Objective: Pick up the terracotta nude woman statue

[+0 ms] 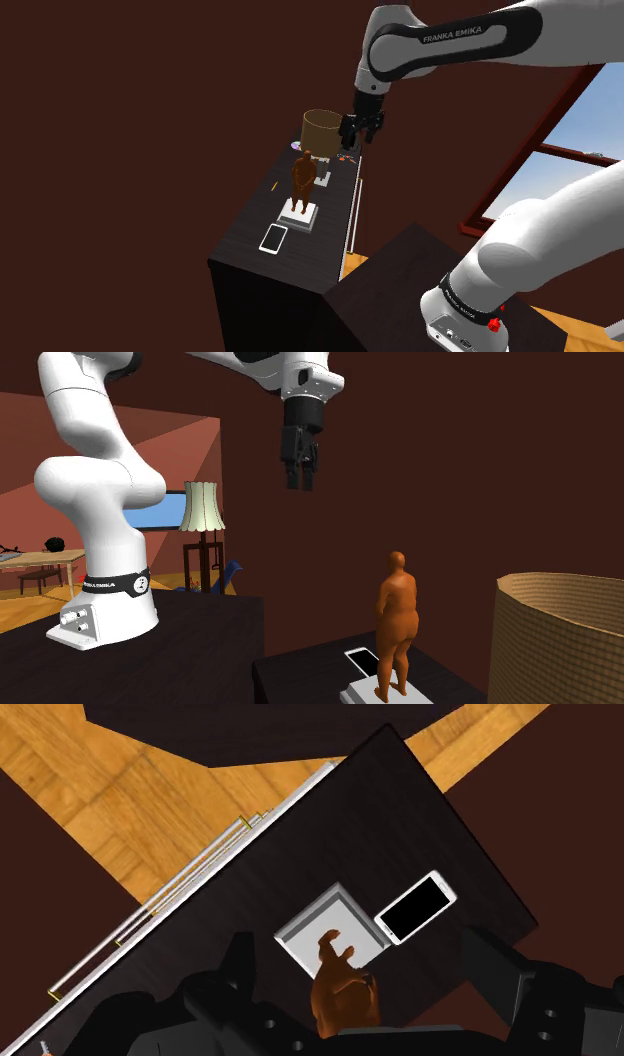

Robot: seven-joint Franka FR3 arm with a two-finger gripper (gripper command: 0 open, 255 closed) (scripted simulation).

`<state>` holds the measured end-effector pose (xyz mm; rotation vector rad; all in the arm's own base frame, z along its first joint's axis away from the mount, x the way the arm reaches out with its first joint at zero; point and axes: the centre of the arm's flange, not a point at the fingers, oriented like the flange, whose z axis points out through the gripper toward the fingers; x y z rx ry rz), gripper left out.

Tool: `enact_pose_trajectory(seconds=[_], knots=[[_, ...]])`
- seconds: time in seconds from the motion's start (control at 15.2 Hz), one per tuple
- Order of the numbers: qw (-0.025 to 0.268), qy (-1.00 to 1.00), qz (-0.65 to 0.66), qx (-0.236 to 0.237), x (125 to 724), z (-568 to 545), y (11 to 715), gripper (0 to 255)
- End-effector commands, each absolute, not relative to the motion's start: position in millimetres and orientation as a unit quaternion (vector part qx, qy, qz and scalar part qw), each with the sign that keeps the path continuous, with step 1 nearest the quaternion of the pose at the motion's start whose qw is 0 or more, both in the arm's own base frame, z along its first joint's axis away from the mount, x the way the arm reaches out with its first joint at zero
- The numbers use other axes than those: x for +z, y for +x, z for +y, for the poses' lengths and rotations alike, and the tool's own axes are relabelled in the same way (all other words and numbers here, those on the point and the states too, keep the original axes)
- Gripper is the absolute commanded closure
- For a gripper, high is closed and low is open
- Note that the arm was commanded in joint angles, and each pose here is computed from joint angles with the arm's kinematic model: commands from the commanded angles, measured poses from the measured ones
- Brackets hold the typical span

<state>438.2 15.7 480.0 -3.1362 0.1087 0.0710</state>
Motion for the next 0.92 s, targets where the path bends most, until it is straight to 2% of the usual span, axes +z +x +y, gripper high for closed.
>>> enact_pose_trajectory(seconds=[0.0,0.86], knots=[[-0.007,-0.999,0.035,0.024,466.9,23.4,466.2,0],[-0.065,-0.996,0.038,0.039,377.0,52.1,617.9,0]])
